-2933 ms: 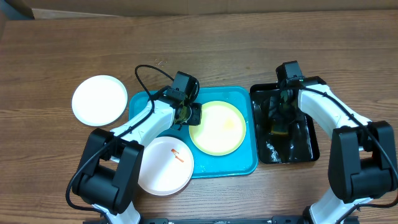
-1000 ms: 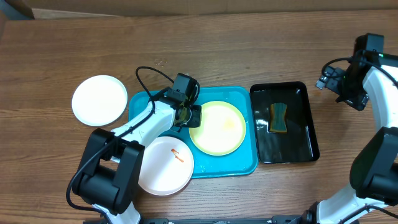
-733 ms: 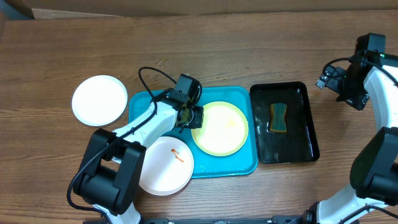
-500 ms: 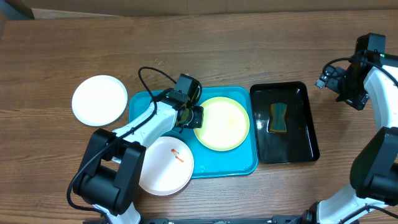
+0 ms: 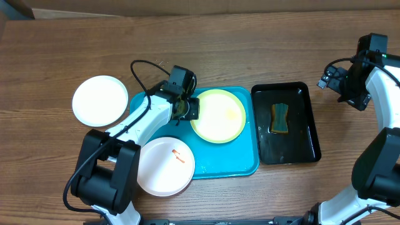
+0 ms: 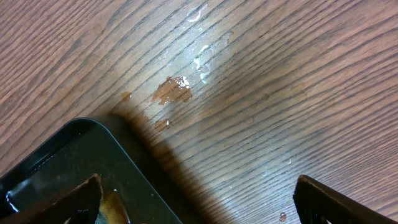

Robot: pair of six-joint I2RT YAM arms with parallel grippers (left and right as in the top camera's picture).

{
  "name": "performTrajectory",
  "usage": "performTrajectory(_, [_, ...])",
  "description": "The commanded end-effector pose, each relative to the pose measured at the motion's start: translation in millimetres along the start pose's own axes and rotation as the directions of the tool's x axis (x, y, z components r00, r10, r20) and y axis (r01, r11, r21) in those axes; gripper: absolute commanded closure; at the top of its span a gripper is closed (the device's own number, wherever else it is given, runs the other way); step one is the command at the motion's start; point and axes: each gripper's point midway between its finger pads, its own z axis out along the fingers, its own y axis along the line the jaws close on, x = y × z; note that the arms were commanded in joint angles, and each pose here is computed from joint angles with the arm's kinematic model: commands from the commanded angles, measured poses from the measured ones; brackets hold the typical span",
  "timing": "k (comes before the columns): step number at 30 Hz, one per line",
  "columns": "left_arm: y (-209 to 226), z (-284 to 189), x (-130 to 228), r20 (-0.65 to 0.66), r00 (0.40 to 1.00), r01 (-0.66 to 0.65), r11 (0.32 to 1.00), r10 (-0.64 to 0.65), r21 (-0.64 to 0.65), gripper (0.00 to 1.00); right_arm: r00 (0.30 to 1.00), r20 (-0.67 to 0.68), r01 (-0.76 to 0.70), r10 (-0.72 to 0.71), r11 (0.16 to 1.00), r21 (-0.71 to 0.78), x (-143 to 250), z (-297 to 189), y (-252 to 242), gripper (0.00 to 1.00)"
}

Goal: Clean dirty plates on tray and stack at the side
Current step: 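Lift the yellow plate by its rim with the left gripper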

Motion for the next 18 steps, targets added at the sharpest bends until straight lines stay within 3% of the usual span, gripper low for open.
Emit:
performTrajectory(1, [-0.4,-29.7,-32.1,0.115,0.992,-0.046,0.998,0.050,-0.037,0.96,0.999,0.042,-0.005,0.006,1.000,-0.015,-9.2,-12.1,2.5,0.00])
performTrajectory(18, [-11.8,-61.7,-68.5,0.234,0.959,-0.151,0.987,0.158,-0.048,0.96,0.999,0.042,-0.005,0.006,1.000,-0.015,-9.2,-12.1,2.5,0.00])
